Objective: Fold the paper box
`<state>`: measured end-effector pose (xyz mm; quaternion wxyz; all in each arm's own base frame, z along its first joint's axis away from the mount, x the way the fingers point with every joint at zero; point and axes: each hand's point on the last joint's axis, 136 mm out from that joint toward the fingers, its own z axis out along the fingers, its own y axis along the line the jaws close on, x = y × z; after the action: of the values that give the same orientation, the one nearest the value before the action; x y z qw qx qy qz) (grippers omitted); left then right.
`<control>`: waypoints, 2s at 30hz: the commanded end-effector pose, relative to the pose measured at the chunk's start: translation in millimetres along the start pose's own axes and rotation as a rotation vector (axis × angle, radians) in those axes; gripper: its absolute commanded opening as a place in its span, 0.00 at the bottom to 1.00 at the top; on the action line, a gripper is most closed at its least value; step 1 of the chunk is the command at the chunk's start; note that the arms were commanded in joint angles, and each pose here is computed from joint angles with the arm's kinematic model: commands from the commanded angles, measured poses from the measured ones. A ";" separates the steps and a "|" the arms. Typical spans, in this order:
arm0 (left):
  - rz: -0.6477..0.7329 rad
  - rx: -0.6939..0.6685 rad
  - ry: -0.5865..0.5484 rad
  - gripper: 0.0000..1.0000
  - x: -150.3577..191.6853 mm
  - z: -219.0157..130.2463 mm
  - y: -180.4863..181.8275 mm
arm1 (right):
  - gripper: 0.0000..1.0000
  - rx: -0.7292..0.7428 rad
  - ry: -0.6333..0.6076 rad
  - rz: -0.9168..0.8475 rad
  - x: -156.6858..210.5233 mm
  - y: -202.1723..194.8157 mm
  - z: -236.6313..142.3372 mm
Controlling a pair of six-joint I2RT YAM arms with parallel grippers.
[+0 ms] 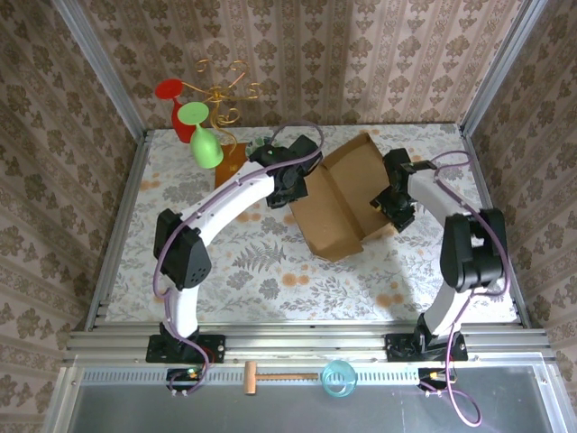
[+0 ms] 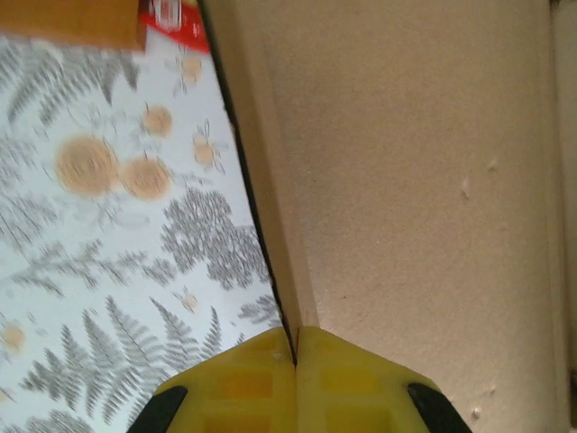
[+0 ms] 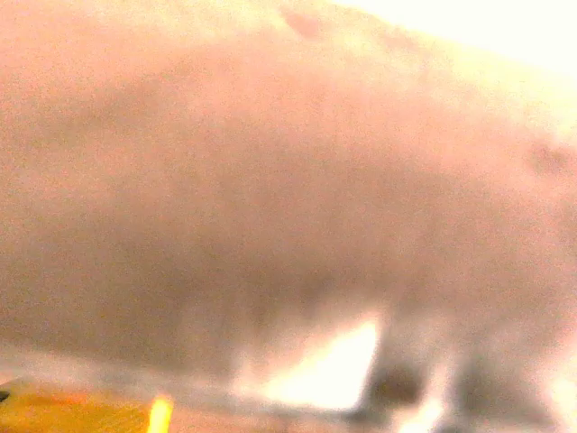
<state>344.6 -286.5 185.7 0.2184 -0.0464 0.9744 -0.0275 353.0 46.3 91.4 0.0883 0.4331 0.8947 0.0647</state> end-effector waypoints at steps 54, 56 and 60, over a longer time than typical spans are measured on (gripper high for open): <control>1.438 0.114 -0.512 0.00 -85.9 -87.2 -90.0 | 0.51 -0.854 -0.716 -1.305 -35.8 170.2 -122.6; 1.440 0.108 -0.521 0.00 -88.0 -87.2 -91.1 | 0.42 -0.852 -0.706 -1.305 -35.3 169.9 -121.2; 1.424 0.121 -0.536 0.04 -90.2 -88.6 -95.5 | 0.11 -0.848 -0.681 -1.316 -29.3 165.5 -119.6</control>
<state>397.9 -364.6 292.6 0.3895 0.6019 0.6913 0.0901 470.9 121.1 234.9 0.5251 -0.2435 0.7907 0.1994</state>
